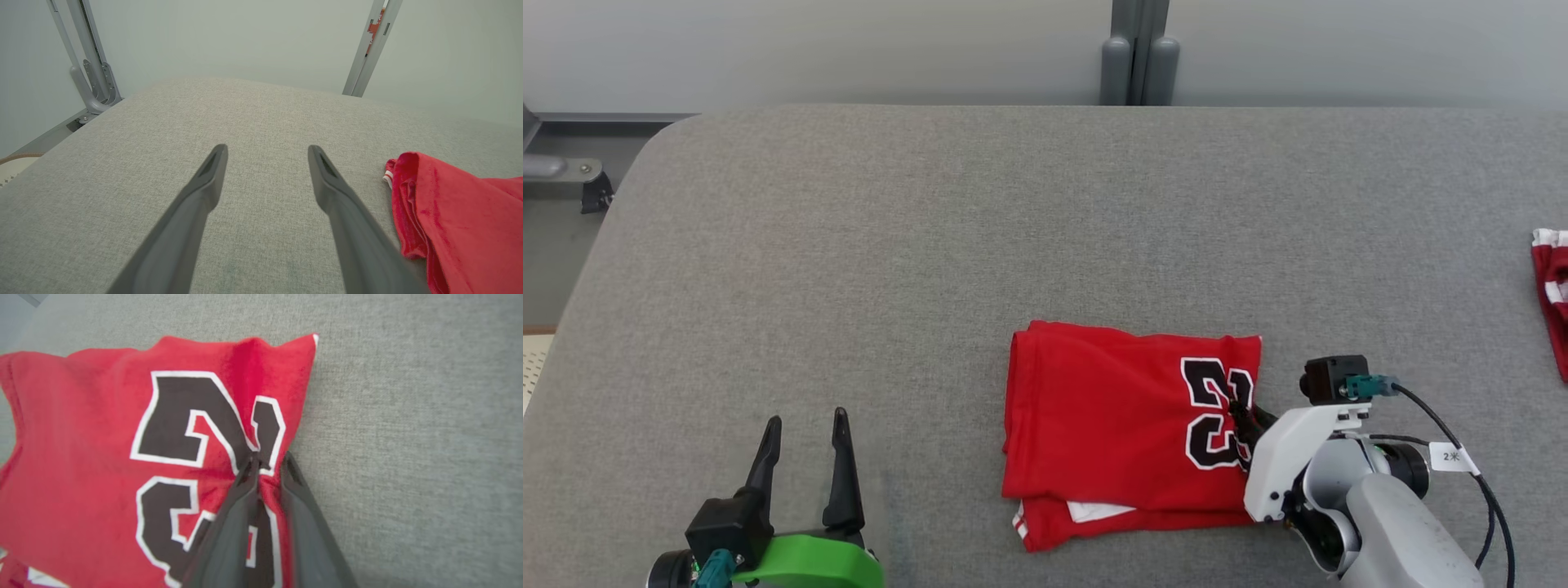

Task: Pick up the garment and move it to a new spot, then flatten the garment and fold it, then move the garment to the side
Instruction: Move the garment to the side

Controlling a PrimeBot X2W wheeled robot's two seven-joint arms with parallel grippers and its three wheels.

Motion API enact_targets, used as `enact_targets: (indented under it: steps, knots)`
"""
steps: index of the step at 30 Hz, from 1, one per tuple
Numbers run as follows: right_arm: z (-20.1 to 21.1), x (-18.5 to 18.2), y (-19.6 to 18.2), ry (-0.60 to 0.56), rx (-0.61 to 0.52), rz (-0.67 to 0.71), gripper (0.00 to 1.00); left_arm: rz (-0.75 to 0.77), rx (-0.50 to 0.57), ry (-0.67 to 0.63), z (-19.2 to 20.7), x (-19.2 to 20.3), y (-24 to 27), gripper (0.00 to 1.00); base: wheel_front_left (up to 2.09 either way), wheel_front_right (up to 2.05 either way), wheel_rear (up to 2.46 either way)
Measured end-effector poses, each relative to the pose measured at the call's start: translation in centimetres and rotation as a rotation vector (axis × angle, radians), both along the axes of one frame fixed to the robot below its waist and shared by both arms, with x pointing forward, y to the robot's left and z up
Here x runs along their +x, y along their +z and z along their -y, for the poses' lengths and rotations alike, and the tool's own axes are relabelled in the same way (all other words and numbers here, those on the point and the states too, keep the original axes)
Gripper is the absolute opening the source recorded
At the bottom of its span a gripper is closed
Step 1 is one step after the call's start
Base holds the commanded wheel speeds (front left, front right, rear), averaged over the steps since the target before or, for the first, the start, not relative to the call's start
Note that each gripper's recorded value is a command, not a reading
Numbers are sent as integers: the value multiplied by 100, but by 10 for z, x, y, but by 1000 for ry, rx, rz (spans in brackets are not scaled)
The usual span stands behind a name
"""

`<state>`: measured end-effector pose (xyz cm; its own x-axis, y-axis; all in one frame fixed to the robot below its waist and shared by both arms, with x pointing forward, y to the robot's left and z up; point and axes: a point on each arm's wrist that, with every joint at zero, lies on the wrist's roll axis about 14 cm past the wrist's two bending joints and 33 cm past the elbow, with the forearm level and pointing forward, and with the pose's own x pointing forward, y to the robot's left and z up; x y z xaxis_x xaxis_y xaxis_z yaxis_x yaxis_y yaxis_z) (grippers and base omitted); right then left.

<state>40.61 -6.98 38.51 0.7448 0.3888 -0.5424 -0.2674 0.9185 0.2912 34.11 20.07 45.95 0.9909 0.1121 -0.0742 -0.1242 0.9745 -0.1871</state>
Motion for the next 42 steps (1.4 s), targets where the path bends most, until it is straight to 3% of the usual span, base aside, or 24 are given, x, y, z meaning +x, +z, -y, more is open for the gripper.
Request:
enact_targets:
  steps: [5, 14, 25, 33, 42]
  knots:
    - [17, 10, 11, -45, -3, 55, 0, 8, 0, -37, 11, 10, 2, 100, 0, 0, 0]
    - [116, 20, 40, -251, -83, 166, 0, 26, -11, -184, 57, 38, 4, 100, 0, 0, 0]
    - [224, -20, 62, -541, -147, 215, 0, 50, -29, -471, 153, 76, 3, 100, 0, 0, 0]
    - [262, -43, 62, -658, -189, 211, 0, 29, -48, -604, 199, 87, -12, 100, 0, 0, 0]
    - [266, -2, 87, -638, -211, 282, 0, 4, -44, -567, 186, 88, -21, 100, 0, 0, 0]
